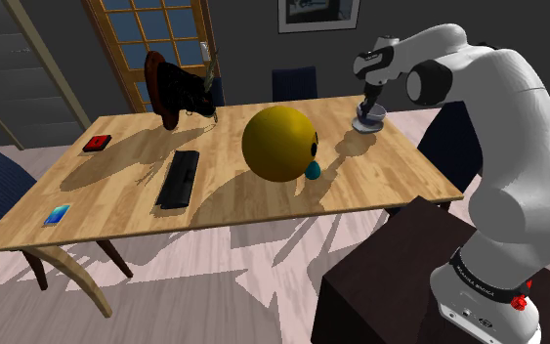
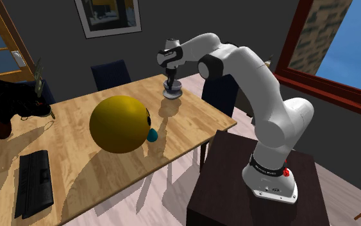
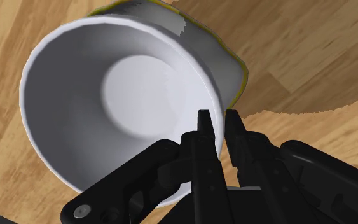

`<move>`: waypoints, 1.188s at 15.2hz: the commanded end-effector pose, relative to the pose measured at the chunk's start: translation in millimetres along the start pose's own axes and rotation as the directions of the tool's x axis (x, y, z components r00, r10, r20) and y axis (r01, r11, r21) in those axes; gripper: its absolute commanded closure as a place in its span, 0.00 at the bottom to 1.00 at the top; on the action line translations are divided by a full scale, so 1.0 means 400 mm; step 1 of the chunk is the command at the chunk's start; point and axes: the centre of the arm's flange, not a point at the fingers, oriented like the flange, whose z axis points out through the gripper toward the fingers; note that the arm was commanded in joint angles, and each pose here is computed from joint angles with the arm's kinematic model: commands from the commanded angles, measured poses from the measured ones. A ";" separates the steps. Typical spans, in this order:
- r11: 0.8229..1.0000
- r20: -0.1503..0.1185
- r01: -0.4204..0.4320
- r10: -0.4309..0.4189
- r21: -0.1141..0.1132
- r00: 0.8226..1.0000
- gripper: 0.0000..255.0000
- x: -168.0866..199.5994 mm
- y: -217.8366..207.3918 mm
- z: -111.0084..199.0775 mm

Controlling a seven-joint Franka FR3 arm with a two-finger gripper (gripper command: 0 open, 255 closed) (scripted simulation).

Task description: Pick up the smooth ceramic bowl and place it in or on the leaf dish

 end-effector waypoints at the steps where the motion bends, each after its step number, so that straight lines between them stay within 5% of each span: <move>1: 1.000 -0.001 0.000 0.000 -0.001 1.000 1.00 0.000 -0.002 0.016; 8: 1.000 -0.001 0.000 0.000 -0.001 1.000 1.00 0.000 -0.002 0.016; 9: 1.000 -0.001 0.000 0.000 -0.001 1.000 0.00 0.000 -0.002 0.016; 14: 1.000 -0.001 0.000 0.000 -0.001 1.000 0.00 0.000 -0.002 0.016; 18: 1.000 -0.001 0.000 0.000 -0.001 1.000 0.00 0.000 -0.002 -0.109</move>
